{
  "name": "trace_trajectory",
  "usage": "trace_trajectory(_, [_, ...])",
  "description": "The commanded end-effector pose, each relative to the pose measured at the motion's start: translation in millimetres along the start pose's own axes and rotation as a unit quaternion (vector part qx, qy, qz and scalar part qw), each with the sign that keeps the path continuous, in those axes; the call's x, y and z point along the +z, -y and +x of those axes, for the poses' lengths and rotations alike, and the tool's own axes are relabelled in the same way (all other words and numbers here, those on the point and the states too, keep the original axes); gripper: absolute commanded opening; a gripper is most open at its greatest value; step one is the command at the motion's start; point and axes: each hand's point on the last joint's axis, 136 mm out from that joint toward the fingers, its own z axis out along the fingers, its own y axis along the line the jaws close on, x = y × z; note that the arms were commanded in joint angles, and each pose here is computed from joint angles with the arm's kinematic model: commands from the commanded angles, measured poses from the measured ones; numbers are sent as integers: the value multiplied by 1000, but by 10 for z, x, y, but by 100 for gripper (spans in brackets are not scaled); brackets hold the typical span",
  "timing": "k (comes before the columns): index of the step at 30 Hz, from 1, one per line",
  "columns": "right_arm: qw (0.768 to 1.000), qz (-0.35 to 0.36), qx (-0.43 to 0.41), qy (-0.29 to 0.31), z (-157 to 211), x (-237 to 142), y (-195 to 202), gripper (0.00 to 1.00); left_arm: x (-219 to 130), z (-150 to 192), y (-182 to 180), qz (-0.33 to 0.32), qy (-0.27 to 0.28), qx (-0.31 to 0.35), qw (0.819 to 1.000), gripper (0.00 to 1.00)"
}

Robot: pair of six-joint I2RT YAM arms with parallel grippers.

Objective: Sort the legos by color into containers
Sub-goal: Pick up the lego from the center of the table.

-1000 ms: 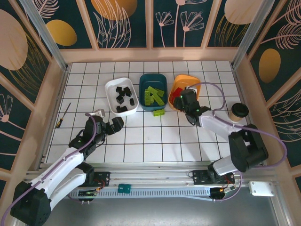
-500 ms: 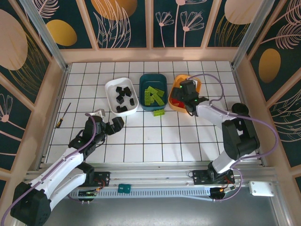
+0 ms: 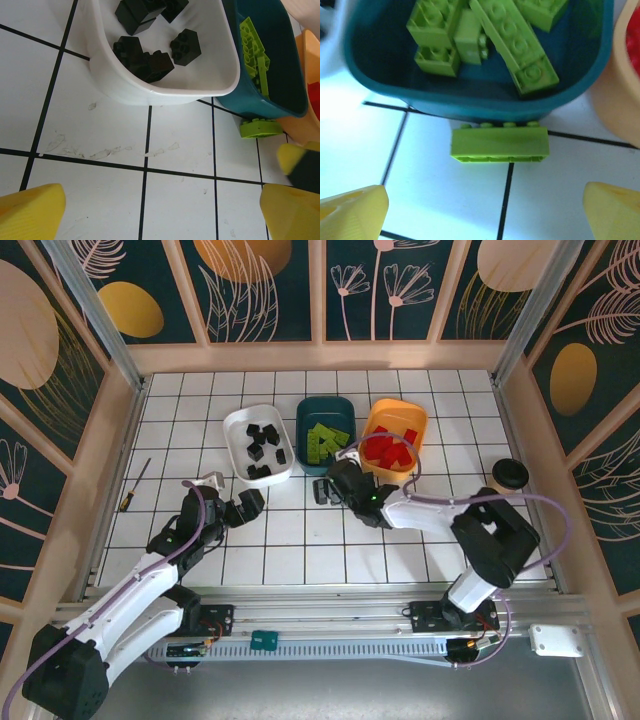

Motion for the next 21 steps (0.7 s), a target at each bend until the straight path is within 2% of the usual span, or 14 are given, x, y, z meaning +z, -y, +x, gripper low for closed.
trace_trajectory(1, [1000,30,2,4,-5,179,89,99,9,28,37,13,-4,-6,1000,99])
trace_trajectory(7, [999,32,11,-10,23,424,148,99,5,23,35,12,-3,-8,1000,99])
trace_trajectory(15, [1000,17,2,-14,0,613,25,98,15,27,19,9,-2,-8,1000,99])
trace_trajectory(21, [1000,21,5,-19,43,660,49,86,37,44,6,8,-5,-9,1000,98])
